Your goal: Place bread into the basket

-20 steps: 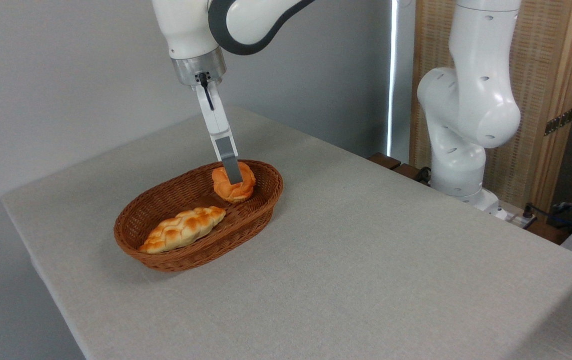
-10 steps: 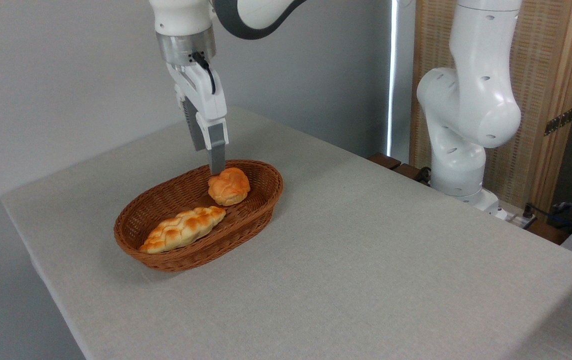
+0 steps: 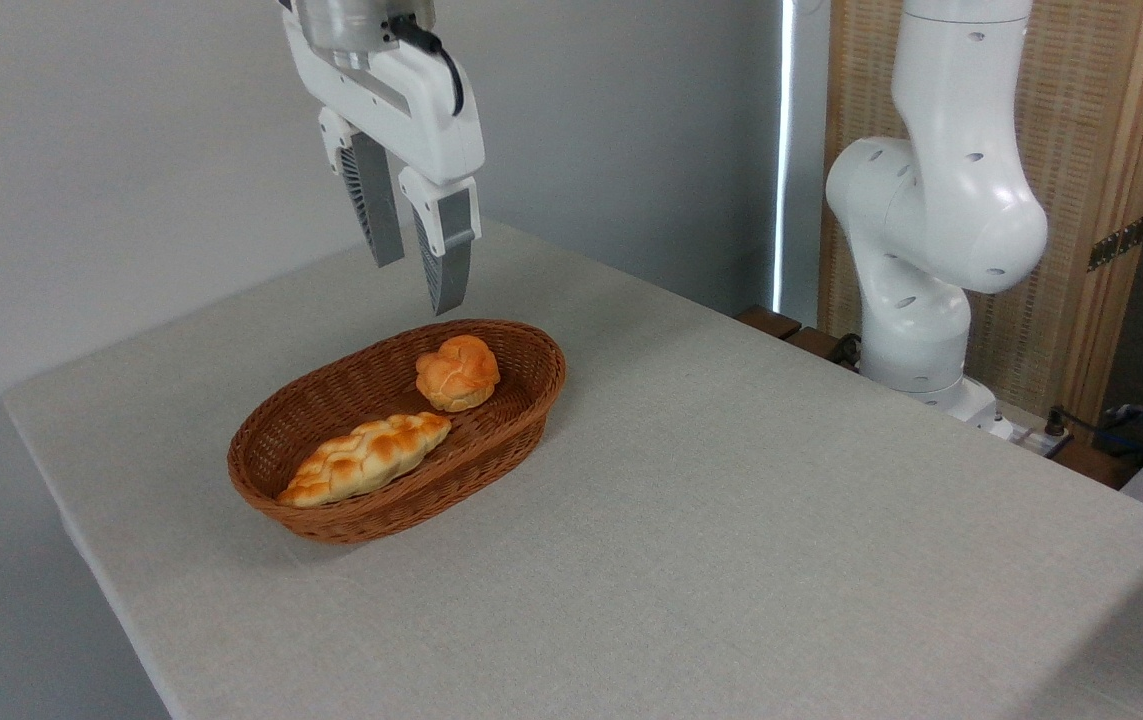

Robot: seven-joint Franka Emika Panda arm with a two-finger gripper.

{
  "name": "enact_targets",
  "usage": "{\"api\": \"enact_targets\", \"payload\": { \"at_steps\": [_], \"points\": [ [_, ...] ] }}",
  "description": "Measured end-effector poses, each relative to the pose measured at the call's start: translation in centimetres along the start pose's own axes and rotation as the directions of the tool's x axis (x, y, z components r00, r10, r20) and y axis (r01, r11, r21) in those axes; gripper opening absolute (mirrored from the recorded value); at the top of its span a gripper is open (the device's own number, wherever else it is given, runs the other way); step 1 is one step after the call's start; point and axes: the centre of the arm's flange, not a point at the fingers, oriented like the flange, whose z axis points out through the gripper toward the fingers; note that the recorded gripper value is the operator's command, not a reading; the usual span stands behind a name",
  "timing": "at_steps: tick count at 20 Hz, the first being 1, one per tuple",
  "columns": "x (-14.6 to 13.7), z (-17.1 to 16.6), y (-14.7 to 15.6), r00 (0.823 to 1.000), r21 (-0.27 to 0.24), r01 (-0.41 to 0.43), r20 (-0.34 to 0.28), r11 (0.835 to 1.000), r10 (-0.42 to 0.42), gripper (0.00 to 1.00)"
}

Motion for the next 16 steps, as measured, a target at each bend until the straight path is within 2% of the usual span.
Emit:
{"api": "enact_targets", "payload": {
  "at_steps": [4, 12, 16],
  "points": [
    [-0.7, -0.4, -2.3, 0.998, 0.074, 0.018, 0.051, 0.997, -0.022, 1.00],
    [-1.6, -0.7, -3.9, 0.997, 0.099, 0.038, 0.063, 0.994, -0.045, 1.00],
    [-1.9, -1.3, -4.4, 0.996, 0.138, 0.040, 0.077, 0.990, -0.051, 1.00]
  ]
}}
